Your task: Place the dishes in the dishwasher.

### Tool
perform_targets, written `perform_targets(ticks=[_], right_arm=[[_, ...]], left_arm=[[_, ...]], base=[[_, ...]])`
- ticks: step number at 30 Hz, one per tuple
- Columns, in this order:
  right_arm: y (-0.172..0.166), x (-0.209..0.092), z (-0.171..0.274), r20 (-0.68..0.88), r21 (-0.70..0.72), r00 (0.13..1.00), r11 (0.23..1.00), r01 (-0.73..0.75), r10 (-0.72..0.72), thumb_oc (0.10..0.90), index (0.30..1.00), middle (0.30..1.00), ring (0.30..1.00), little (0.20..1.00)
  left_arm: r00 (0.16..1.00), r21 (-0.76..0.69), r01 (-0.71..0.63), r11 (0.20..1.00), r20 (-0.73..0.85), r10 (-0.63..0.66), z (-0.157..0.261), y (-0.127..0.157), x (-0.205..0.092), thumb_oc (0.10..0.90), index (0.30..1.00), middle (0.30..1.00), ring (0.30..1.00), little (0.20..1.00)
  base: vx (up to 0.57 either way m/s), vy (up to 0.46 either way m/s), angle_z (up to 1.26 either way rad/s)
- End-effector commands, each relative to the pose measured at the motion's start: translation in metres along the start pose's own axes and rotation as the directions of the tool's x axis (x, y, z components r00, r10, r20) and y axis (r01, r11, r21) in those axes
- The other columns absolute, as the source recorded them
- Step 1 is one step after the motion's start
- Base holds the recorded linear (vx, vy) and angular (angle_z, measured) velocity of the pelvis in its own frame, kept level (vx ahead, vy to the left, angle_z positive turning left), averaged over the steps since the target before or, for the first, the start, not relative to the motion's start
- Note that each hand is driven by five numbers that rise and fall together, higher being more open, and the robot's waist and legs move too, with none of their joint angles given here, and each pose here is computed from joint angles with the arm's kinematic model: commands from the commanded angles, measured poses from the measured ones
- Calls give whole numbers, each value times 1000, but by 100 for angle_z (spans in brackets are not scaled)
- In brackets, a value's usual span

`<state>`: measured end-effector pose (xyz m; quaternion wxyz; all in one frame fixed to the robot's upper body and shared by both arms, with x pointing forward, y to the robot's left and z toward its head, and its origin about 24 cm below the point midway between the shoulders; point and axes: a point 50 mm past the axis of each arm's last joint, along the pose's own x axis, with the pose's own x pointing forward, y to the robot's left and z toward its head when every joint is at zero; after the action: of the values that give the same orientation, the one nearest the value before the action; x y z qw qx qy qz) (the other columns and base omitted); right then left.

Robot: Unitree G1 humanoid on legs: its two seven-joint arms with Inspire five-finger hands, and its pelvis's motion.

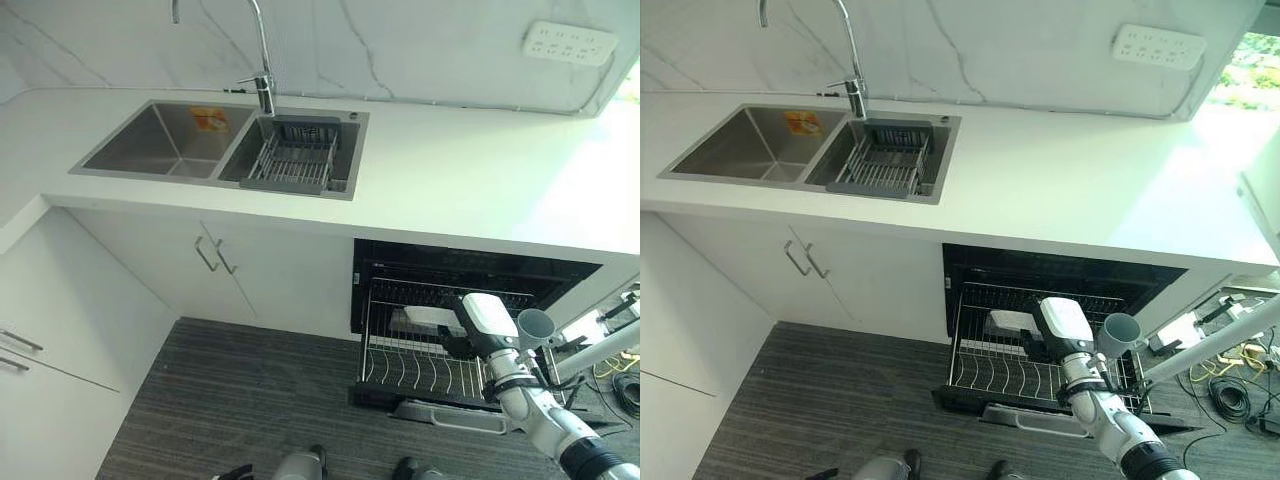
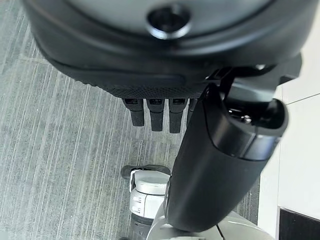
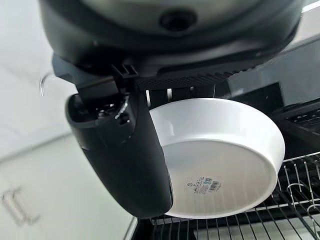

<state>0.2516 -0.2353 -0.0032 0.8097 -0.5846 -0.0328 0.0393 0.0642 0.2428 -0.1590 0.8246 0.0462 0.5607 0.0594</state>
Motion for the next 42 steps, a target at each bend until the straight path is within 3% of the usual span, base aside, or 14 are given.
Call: perform_targets(ticks=[1,5,12,13,16,19,21,25,33,34,42], right_arm=[[-55,46,21,101,-1,957,962,272,-271,400,300,300,300,300],[-63,58,11,63,-83,958,955,284,-279,400,300,300,300,300],[-116,86,-5,31,-203,934,913,355,-356,400,300,300,300,300],[-138,92,-15,4,-262,934,901,346,-358,400,300,300,300,300],[-147,95,-22,-40,-257,936,909,329,-350,400,300,300,300,300],[-135,99,-26,-96,-209,975,962,177,-200,400,300,300,300,300],[-123,99,-29,-136,-165,986,984,70,-93,800,900,900,900,900],[-109,101,-27,-170,-62,982,994,-88,77,800,900,900,900,900],[-111,107,-14,-128,100,983,988,-118,130,800,900,900,900,900],[-108,104,-21,-199,243,962,960,-139,189,800,900,900,900,900],[-117,103,-9,-127,567,985,824,-21,113,800,900,900,900,900]], left_arm=[[997,-1,-10,1000,76,10,24,19,-1,800,900,900,900,900],[985,22,35,999,166,-38,43,14,-2,800,900,900,900,900],[957,-81,140,987,267,-114,68,5,-3,800,900,900,900,900],[936,-104,182,978,323,-140,76,0,-5,800,900,900,900,900],[916,-119,207,971,372,-149,89,-2,-7,800,900,900,900,900],[900,-119,217,969,410,-151,102,-3,-9,800,900,900,900,900],[892,-109,210,971,429,-145,111,1,-10,800,900,900,900,900],[879,-84,189,978,458,-130,125,8,-13,800,900,900,900,900],[883,-62,158,986,455,-113,132,14,-12,800,900,900,900,900],[887,-49,146,988,448,-109,133,13,-12,800,900,900,900,900],[909,-33,119,992,406,-95,125,13,-9,800,900,900,900,900]], base=[[13,8,12],[-63,8,18],[-178,58,13],[-273,157,9],[-178,67,-2],[-86,-31,0],[-41,-85,-1],[-34,-72,2],[-8,-12,-2],[10,-24,-3],[6,15,-9]])
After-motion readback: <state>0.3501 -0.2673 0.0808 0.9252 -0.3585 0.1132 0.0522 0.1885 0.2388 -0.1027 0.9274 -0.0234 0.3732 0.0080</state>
